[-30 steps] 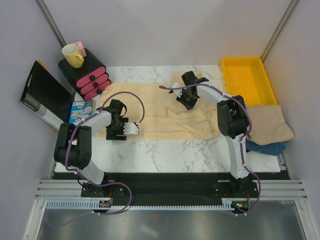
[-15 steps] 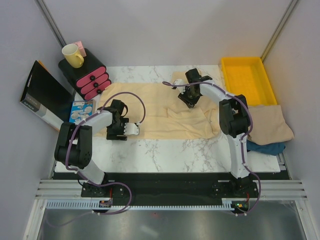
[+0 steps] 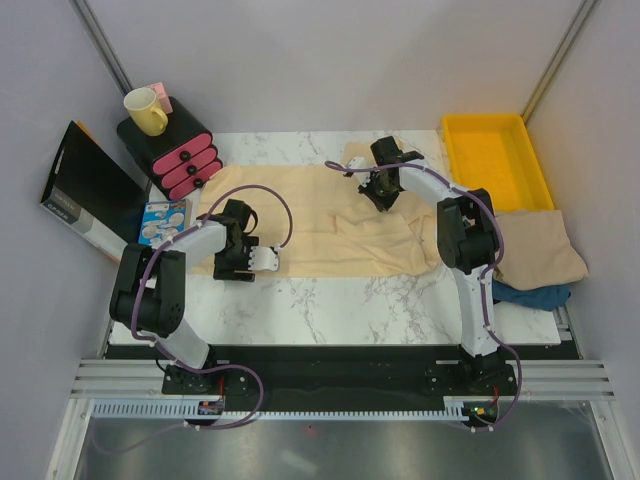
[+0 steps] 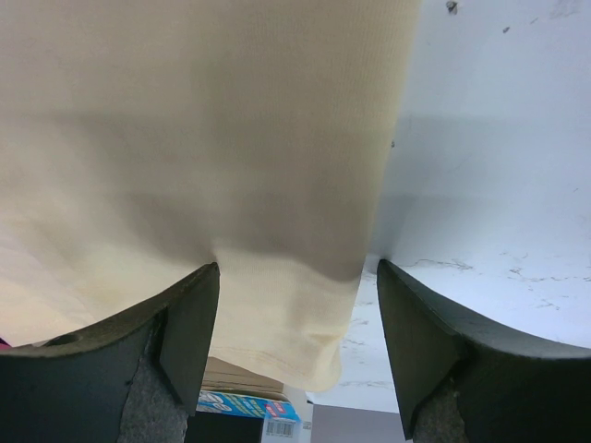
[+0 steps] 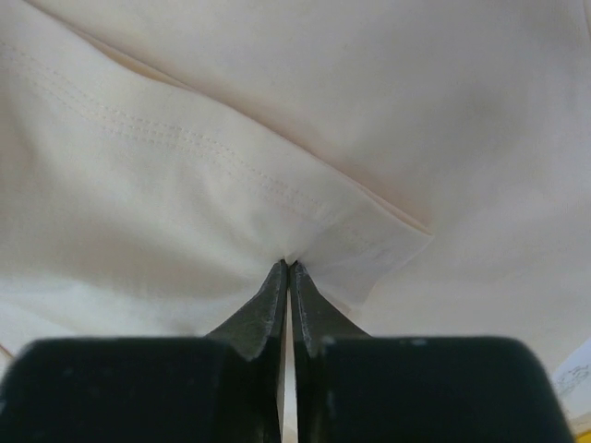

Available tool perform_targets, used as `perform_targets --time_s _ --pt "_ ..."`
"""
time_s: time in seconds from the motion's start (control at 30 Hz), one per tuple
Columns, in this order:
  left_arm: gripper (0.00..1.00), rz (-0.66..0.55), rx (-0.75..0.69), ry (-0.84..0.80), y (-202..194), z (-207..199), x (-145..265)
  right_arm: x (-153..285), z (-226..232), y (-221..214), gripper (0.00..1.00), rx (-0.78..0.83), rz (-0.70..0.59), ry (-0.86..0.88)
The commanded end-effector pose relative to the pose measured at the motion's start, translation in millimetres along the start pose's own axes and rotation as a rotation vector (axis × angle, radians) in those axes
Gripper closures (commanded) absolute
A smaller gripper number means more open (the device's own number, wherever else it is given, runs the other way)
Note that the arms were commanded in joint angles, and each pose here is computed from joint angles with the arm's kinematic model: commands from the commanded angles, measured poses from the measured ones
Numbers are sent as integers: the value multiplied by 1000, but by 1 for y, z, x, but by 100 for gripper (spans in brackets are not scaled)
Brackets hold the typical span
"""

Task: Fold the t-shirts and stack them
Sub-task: Fold the flattened tshirt in 1/3 of the way

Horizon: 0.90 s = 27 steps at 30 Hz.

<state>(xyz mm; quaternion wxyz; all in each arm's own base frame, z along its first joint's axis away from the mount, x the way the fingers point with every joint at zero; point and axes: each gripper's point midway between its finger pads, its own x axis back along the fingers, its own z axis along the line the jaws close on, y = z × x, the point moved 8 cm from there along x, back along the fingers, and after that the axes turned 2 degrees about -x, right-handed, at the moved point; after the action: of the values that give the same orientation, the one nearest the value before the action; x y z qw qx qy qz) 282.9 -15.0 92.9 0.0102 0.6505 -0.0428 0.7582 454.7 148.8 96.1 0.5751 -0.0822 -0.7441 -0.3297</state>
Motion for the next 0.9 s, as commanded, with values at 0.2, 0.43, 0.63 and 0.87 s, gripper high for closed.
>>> perform_targets --time_s 0.2,0.43,0.63,0.87 --pt "24 -45 16 -55 5 -10 -37 20 -26 11 99 33 -35 -117" --pt "24 -44 12 -57 7 -9 -37 31 -40 14 100 27 -54 -164" --pt "24 -41 12 -59 8 -9 -37 31 -43 11 100 24 -47 -178" --pt "24 -37 11 -63 9 -8 -36 23 -51 6 100 5 -17 -250"
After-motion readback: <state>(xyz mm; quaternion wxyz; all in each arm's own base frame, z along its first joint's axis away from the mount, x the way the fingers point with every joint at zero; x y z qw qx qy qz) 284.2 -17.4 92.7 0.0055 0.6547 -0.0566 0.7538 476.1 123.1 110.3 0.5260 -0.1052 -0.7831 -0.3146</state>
